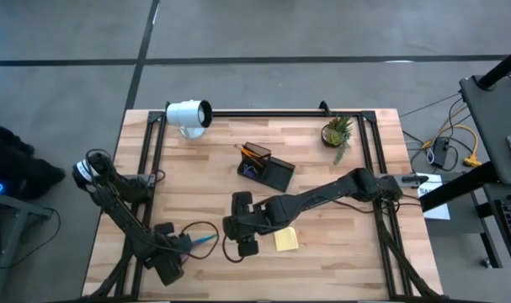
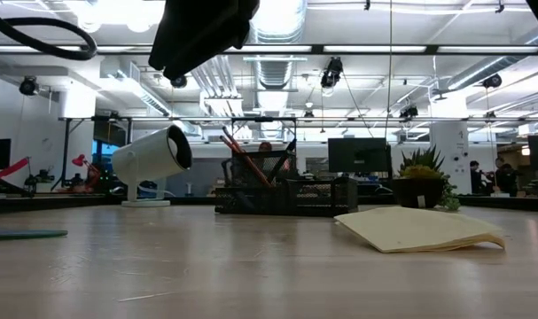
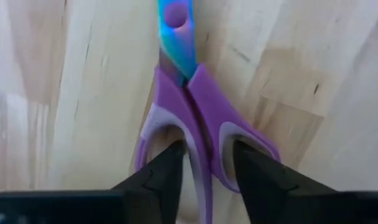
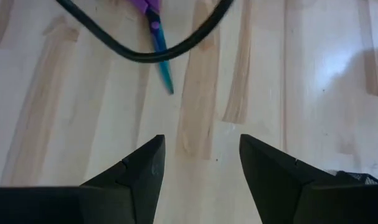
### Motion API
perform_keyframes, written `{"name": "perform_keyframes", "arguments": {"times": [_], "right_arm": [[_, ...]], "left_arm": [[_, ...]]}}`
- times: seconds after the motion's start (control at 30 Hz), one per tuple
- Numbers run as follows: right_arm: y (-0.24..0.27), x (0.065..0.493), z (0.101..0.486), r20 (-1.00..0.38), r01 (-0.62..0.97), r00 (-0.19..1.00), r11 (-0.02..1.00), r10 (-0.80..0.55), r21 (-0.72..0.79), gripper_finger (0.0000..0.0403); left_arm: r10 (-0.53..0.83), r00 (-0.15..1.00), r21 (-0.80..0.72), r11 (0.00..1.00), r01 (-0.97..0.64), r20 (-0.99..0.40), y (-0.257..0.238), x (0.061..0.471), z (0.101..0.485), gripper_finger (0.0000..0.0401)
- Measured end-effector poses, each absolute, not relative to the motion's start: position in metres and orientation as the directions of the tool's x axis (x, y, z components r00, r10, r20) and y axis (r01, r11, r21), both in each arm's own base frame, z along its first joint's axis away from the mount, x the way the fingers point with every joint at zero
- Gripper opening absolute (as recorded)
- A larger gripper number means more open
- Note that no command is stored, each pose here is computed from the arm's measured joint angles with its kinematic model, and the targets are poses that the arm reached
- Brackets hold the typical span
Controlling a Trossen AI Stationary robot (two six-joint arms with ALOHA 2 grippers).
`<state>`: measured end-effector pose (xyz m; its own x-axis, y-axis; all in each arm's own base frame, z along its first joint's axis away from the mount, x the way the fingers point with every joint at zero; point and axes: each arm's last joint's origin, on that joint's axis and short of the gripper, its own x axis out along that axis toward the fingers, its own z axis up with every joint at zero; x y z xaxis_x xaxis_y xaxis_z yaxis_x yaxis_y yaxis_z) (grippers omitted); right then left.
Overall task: Pick and place office supplies into organizer
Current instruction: Put the purple scissors into the black desk organizer
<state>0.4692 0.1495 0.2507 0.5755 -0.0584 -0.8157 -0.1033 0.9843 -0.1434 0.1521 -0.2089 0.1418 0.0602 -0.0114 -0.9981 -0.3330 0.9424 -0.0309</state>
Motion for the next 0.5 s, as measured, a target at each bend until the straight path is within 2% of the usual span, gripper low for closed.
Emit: {"name": "perform_keyframes", "arguments": {"times": [0.2, 0.5], "right_arm": [[0.15, 0.469, 0.251, -0.817, -0.042, 0.574, 0.994, -0.057, -0.099, 0.0196], [0.164, 0.463, 0.251, -0.791, 0.048, 0.593, 0.987, -0.152, -0.154, 0.0188]], "left_arm": [[0.011, 0.071, -0.008, 0.967, -0.254, -0.997, -0.208, 0.153, 0.14, 0.0046], [0.068, 0.105, 0.05, 0.984, -0.169, -0.992, -0.201, 0.151, 0.151, 0.0042]]}}
